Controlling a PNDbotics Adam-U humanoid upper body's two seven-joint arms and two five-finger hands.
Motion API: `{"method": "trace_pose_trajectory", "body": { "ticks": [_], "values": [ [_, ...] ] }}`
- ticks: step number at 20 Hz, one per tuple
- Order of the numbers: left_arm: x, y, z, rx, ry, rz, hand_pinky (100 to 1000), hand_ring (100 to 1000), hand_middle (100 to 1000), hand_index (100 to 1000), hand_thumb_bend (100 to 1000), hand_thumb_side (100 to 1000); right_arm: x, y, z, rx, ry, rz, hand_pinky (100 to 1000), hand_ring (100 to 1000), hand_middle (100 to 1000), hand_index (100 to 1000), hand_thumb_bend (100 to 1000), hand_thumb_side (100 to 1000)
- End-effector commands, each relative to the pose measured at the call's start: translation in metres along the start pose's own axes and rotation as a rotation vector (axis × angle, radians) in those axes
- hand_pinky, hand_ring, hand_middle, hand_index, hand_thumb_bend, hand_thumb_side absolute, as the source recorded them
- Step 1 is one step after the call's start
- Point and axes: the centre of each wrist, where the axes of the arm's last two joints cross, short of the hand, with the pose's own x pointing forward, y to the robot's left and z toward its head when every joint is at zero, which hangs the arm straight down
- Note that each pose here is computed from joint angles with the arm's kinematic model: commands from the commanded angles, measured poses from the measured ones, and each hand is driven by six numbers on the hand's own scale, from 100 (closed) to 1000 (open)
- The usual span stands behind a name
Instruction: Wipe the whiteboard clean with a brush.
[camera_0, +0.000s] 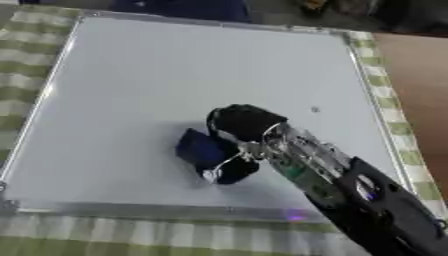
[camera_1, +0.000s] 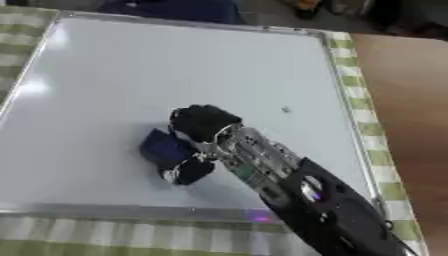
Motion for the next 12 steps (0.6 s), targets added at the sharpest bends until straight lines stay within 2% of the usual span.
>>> {"method": "trace_pose_trajectory", "body": {
  "ticks": [1,7,12],
  "values": [
    [0.0065,-0.0013,-0.0048,-0.018,-0.030,0.005,648,776,751,825,308,1000,-0.0019,-0.0072,0.0025,-0.012,-0.004,-0.007,557,676,566,100,198,414],
    [0.0065,-0.0018,-0.0046,-0.023,-0.028,0.006,649,776,751,826,307,1000,-0.0036,-0.0088,0.0038,-0.005,-0.006,-0.050,552,662,554,100,130,350],
    [0.0065,-0.0019,-0.0046,-0.025,-0.027,0.006,649,777,752,826,306,1000,-0.0047,-0.0103,0.0053,-0.014,0.003,-0.064,544,652,540,100,114,358]
  ]
}}
